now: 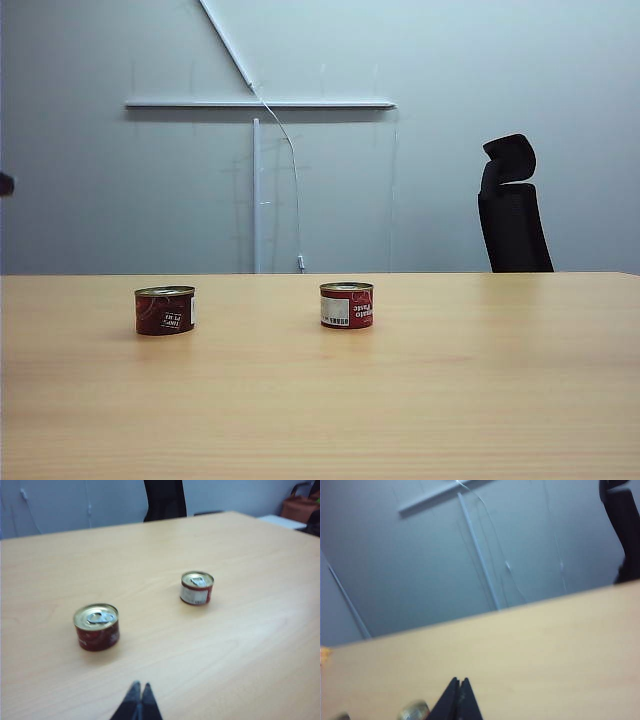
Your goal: Stack a can of tomatoes on the right onto the can of tomatoes on the left.
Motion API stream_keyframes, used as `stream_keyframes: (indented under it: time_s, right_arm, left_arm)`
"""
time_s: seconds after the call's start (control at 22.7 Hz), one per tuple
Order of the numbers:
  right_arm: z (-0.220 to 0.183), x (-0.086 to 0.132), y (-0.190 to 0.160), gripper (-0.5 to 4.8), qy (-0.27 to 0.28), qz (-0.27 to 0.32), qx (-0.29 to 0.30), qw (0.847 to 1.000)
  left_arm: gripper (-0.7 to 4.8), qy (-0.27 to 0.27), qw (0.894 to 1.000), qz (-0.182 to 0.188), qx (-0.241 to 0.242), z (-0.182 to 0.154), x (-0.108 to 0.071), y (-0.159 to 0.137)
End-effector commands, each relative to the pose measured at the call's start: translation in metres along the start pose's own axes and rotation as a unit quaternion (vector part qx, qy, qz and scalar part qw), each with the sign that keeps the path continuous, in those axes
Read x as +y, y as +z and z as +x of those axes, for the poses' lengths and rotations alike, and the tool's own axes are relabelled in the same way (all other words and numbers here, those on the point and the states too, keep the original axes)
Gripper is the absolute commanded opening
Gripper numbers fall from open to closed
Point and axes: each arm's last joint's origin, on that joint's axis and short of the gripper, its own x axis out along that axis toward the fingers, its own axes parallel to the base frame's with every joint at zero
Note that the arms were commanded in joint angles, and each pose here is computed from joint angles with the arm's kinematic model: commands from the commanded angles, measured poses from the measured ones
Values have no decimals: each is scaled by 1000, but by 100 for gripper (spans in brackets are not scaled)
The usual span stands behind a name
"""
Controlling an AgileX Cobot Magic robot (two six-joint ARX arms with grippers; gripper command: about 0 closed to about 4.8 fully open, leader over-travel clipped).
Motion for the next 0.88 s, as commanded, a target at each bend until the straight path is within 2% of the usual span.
stream_keyframes:
  time_s: [0.04, 0.13, 0.26, 0.31, 0.4, 0.44, 0.48, 0.66, 0.75, 0.88]
  right_arm:
    - [3, 10, 28, -1, 1, -5, -18, 1000]
    - [15, 13, 44, -1, 1, -9, -4, 1000]
    - [45, 14, 55, 0, 42, -42, 66, 996]
    - [66, 12, 53, 22, 72, -53, 114, 989]
    - [99, 13, 42, 254, 101, -67, 176, 977]
    - [107, 14, 38, 312, 110, -72, 187, 973]
    - [129, 20, 22, 479, 141, -96, 221, 960]
    - [177, 42, -30, 479, 227, -162, 263, 924]
    - [194, 48, -54, 479, 250, -180, 264, 914]
    - [215, 50, -81, 479, 263, -185, 265, 909]
  left_arm:
    - [-4, -4, 1000, -1, 30, 4, 0, -4]
    - [-4, -4, 998, -2, 57, 7, 0, -8]
    - [-4, -4, 997, -3, 71, 8, 0, -10]
    - [-4, -4, 997, -3, 71, 8, 0, -10]
    - [-4, -4, 997, -3, 71, 8, 0, -10]
    - [-4, -4, 997, -3, 71, 8, 0, -10]
    - [-4, -4, 997, -3, 71, 8, 0, -10]
    - [-4, -4, 997, -3, 71, 8, 0, -10]
    - [-4, -3, 997, -3, 71, 8, 0, -10]
    - [-4, -4, 997, -3, 71, 8, 0, -10]
